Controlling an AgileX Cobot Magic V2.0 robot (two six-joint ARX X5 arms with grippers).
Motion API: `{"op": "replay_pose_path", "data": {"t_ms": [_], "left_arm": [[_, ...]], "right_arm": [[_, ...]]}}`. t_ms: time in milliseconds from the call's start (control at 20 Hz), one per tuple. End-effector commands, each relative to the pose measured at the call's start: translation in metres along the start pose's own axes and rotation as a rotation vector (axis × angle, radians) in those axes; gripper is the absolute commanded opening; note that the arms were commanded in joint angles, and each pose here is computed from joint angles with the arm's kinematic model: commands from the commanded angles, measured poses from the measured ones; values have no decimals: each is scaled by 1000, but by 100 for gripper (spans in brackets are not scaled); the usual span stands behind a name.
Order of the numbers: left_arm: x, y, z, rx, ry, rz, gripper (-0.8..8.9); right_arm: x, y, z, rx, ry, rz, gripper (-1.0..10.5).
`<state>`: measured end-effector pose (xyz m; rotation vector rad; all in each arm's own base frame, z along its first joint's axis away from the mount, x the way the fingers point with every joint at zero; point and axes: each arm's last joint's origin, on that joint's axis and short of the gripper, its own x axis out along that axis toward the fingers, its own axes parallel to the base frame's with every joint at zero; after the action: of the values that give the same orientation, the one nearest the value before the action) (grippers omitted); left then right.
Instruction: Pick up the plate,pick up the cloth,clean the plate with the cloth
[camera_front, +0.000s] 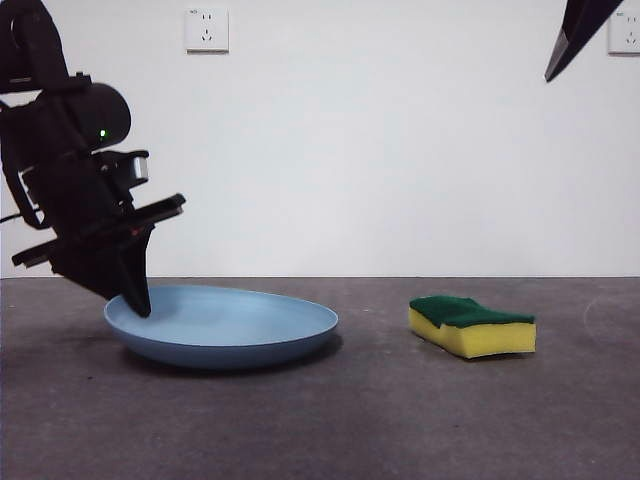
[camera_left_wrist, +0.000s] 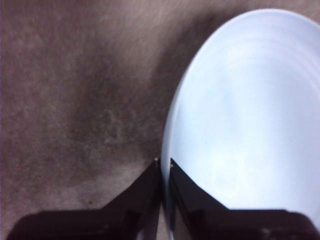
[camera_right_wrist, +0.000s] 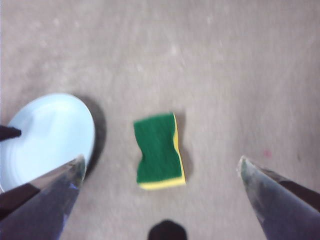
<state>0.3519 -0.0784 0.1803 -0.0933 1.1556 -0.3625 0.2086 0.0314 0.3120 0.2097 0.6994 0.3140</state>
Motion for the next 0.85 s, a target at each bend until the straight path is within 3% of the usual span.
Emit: {"op": "replay_pose_path", "data": {"t_ms": [50,350,600,850], "left_arm": [[-9,-3,-2,47,4,13,-8],[-77,-21,-2,90,-145,5,-8],[-131,-34,-13,121,-269,-1,-8],[-159,-41,-24,135,-320,-5,-8]], "right_arm": [[0,5,4,-51,-25,70,563],[34,24,16,-181,126,132,563],[92,38,27,-310,293,68,564],[154,35,12,-343,422,35,564]]}}
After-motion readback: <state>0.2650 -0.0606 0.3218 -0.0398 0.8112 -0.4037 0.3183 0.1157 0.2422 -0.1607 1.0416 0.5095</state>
